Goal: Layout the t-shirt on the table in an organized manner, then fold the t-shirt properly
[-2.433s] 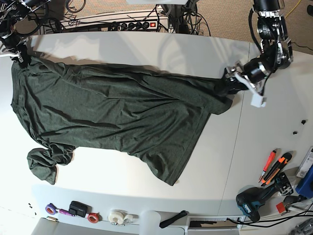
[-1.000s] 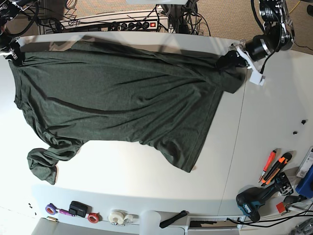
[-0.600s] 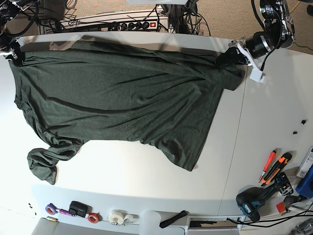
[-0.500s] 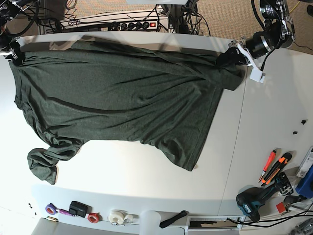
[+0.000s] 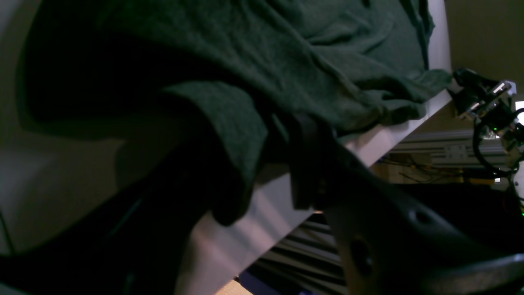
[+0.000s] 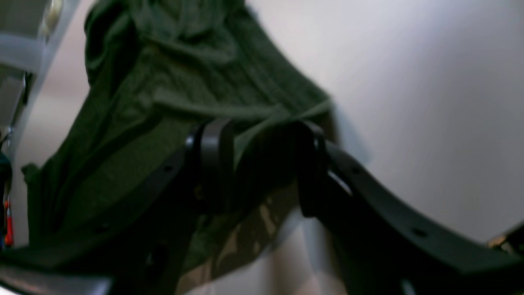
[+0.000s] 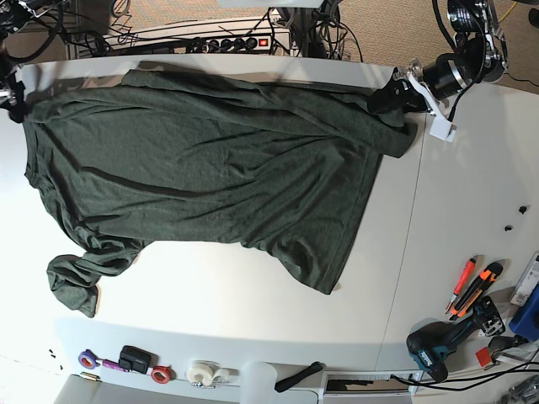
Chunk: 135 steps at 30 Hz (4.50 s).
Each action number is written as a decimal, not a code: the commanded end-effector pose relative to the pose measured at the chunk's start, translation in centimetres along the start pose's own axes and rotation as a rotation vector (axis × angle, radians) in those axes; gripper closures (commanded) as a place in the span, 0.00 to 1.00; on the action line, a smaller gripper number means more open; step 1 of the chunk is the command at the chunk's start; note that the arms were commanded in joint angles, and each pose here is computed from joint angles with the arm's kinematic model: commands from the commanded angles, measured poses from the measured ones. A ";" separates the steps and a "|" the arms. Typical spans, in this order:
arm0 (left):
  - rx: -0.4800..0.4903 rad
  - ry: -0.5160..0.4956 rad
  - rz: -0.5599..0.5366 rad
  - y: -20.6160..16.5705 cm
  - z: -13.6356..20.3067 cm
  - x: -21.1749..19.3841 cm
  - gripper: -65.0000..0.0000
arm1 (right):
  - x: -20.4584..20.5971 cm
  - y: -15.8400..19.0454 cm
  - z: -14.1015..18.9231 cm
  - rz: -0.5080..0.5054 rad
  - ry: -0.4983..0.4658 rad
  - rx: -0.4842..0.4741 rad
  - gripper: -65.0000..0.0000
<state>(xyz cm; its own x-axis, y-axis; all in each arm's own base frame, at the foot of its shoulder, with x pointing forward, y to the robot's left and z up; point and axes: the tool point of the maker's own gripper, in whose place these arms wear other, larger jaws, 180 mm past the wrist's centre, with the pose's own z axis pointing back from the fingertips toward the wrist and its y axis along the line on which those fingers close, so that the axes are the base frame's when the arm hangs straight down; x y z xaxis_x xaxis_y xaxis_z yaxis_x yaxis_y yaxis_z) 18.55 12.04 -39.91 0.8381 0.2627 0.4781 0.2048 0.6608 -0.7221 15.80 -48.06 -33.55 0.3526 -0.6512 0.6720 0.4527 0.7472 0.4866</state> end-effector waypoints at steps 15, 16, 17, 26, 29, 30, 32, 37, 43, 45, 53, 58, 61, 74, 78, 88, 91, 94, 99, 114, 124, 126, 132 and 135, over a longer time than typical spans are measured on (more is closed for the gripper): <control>0.035 -0.031 -0.019 0.6 0.3 0.7 0.62 | 8.2 -1.4 4.2 0.067 -0.252 -0.054 0.62; 0.034 -0.033 -0.020 0.6 0.3 0.8 0.62 | 8.7 -1.5 4.5 0.071 -0.263 -0.060 0.62; 0.034 -0.034 -0.023 0.6 0.3 0.9 0.62 | 9.2 -1.6 4.8 0.076 -0.274 -0.066 0.62; 0.078 -0.046 -0.056 1.4 0.1 1.9 0.62 | 12.6 -2.3 7.5 0.101 -0.357 -0.106 0.62; 0.089 -0.056 -0.061 1.6 0.4 2.3 0.62 | 13.2 -2.2 7.7 0.113 -0.363 -0.107 0.62; 0.095 -0.064 -0.063 1.7 0.6 2.5 0.62 | 13.3 -2.1 7.8 0.115 -0.364 -0.107 0.62; 0.115 -0.085 -0.064 2.1 1.3 3.0 0.62 | 13.5 -2.1 7.8 0.120 -0.364 -0.110 0.62; 0.154 -0.167 -0.059 3.0 3.7 5.0 0.62 | 13.9 -2.0 8.0 0.127 -0.368 -0.107 0.62; 0.133 -0.213 -0.095 1.9 4.9 6.6 0.62 | 13.6 0.0 7.8 0.108 -0.358 0.011 0.62; 0.111 -0.224 -0.138 0.9 5.0 7.2 0.62 | 13.2 1.1 7.9 0.092 -0.343 0.080 0.62; -0.001 -0.267 -0.298 -4.1 5.5 9.3 0.62 | 9.3 2.5 8.4 0.015 -0.280 0.231 0.62; -0.032 -0.271 -0.331 -5.8 5.0 9.4 0.62 | 5.1 2.0 8.4 -0.026 -0.239 0.207 0.62; -0.081 -0.240 -0.336 -6.9 3.8 8.7 0.62 | 3.0 3.2 8.2 0.004 -0.198 0.207 0.62; -0.191 -0.095 -0.391 -10.3 -1.1 4.9 0.62 | -5.7 14.1 7.3 0.274 0.045 0.350 0.62; -0.179 -0.100 -0.399 -10.1 -1.1 5.2 0.62 | -9.4 14.9 7.0 0.211 0.116 0.384 0.62; -0.179 -0.100 -0.400 -10.1 -1.1 5.2 0.62 | -14.0 16.3 6.9 0.111 0.192 0.430 0.62; -0.179 -0.100 -0.400 -10.1 -1.1 5.2 0.62 | -14.5 16.4 6.9 0.087 0.190 0.432 0.62; -0.179 -0.100 -0.400 -10.1 -1.1 5.2 0.62 | -15.1 16.1 6.8 0.085 0.206 0.411 0.62; -0.179 -0.100 -0.400 -10.1 -1.1 5.2 0.62 | -16.1 14.7 6.6 0.121 0.260 0.338 0.62; -0.178 -0.099 -0.409 -10.1 -1.1 5.4 0.62 | -20.3 13.7 4.4 0.266 0.425 0.225 0.62; -0.179 -0.101 -0.411 -10.1 -1.1 5.5 0.62 | -20.1 14.7 3.5 0.280 0.389 0.247 0.86; -0.178 -0.101 -0.411 -10.1 -1.1 5.5 0.62 | -19.9 15.0 3.5 0.269 0.378 0.262 1.00; -0.167 -0.094 -0.417 -9.9 -1.2 5.4 0.62 | -18.8 16.3 3.0 0.248 0.332 0.315 1.00; -0.158 -0.089 -0.421 -9.7 -1.2 5.4 0.62 | -18.1 17.0 2.4 0.252 0.308 0.331 1.00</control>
<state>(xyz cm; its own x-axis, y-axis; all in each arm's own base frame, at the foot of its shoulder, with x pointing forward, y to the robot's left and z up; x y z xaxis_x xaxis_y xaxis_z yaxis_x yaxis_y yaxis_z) 21.22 6.20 -32.10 0.6523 0.0407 0.7568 0.5775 0.6200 -0.5311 14.74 -22.95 -37.05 0.6866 -0.4263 0.5890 0.0802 0.8496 0.5214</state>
